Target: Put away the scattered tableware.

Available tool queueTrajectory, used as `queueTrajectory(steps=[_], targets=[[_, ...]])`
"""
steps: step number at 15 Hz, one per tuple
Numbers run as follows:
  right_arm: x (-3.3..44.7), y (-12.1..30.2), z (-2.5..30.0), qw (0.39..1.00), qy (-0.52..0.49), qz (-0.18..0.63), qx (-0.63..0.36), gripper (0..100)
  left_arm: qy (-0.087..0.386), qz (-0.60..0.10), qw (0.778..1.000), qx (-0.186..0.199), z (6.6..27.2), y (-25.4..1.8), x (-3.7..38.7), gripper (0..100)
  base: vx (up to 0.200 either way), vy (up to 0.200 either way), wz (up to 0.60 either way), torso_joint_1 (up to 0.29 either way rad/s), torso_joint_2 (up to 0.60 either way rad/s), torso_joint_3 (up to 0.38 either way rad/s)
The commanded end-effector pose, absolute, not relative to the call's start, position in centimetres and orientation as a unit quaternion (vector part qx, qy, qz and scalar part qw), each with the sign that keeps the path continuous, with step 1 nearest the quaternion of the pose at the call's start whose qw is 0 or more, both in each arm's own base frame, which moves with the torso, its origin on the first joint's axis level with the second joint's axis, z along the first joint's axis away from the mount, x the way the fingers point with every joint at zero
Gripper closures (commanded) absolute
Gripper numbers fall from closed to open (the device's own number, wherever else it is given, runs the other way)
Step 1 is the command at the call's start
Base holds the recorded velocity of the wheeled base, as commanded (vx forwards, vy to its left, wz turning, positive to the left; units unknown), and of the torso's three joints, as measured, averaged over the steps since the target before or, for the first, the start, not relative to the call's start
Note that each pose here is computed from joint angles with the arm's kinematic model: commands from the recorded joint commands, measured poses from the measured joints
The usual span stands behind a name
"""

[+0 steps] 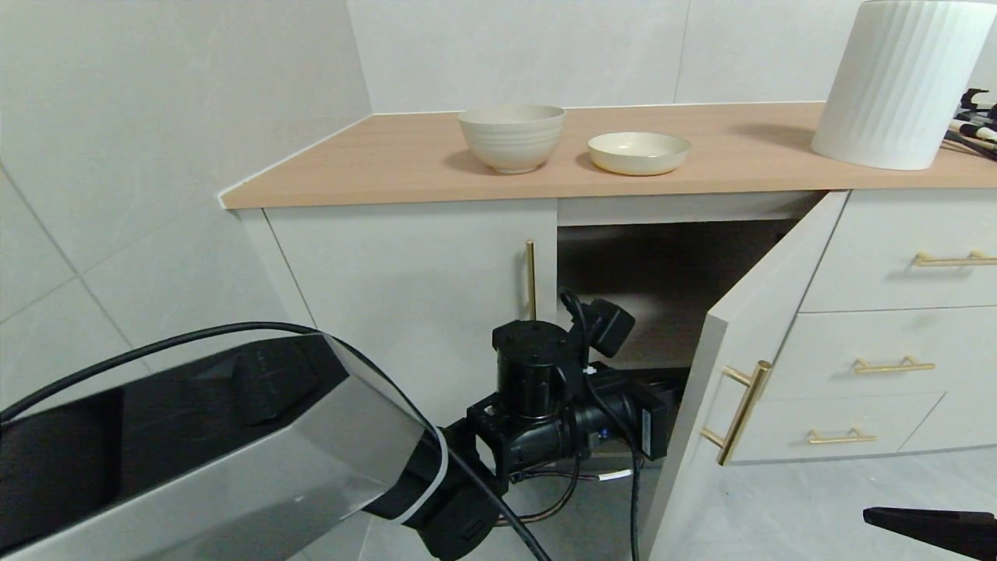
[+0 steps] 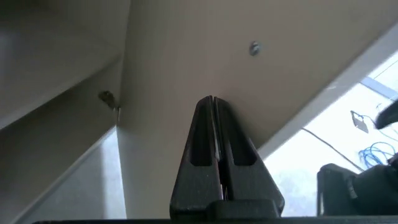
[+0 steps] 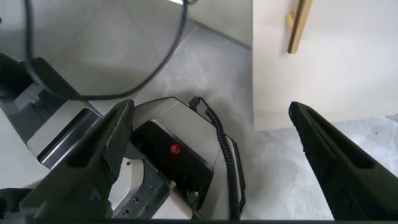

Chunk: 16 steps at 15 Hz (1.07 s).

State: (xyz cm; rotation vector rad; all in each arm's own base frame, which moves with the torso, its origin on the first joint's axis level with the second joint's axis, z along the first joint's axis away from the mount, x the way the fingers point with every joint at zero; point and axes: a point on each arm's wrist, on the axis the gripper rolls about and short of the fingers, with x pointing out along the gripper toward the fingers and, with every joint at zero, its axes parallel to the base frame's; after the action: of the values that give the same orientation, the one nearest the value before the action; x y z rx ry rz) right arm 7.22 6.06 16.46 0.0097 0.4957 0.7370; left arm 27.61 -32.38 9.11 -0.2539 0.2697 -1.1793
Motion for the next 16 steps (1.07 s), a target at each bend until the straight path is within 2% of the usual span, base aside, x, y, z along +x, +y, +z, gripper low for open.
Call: queueTrajectory(steps=[1, 3, 4, 6, 9, 11, 16], targets=[[7.2, 6.1, 16.5, 0.902, 0.24, 0.358, 0.004, 0, 0.131, -0.555, 0.813, -0.116, 8.3, -33.0, 27.7, 100, 0.0, 0.0, 0.0, 0.0, 0.0, 0.0], [6.7, 6.2, 16.6, 0.895, 0.233, 0.381, 0.005, 0, 0.113, -0.621, 0.768, -0.112, 10.0, -36.7, 22.4, 100, 0.0, 0.0, 0.0, 0.0, 0.0, 0.0], [6.1, 5.9, 16.9, 0.887, 0.22, 0.405, 0.012, 0, 0.109, -0.643, 0.749, -0.115, 11.1, -37.4, 20.3, 100, 0.0, 0.0, 0.0, 0.0, 0.0, 0.0], [5.3, 5.5, 17.1, 0.863, 0.208, 0.46, 0.025, 0, 0.109, -0.643, 0.749, -0.114, 11.5, -37.0, 19.9, 100, 0.0, 0.0, 0.0, 0.0, 0.0, 0.0], [5.3, 5.5, 17.0, 0.861, 0.21, 0.463, 0.025, 0, 0.117, -0.606, 0.778, -0.115, 10.9, -34.8, 22.6, 100, 0.0, 0.0, 0.0, 0.0, 0.0, 0.0], [5.5, 5.6, 17.2, 0.864, 0.209, 0.457, 0.027, 0, 0.115, -0.587, 0.793, -0.117, 11.5, -33.1, 23.7, 100, 0.0, 0.0, 0.0, 0.0, 0.0, 0.0], [8.9, 7.0, 17.9, 0.884, 0.249, 0.394, 0.03, 0, 0.132, -0.496, 0.85, -0.12, 16.4, -24.0, 26.0, 100, 0.0, 0.0, 0.0, 0.0, 0.0, 0.0]])
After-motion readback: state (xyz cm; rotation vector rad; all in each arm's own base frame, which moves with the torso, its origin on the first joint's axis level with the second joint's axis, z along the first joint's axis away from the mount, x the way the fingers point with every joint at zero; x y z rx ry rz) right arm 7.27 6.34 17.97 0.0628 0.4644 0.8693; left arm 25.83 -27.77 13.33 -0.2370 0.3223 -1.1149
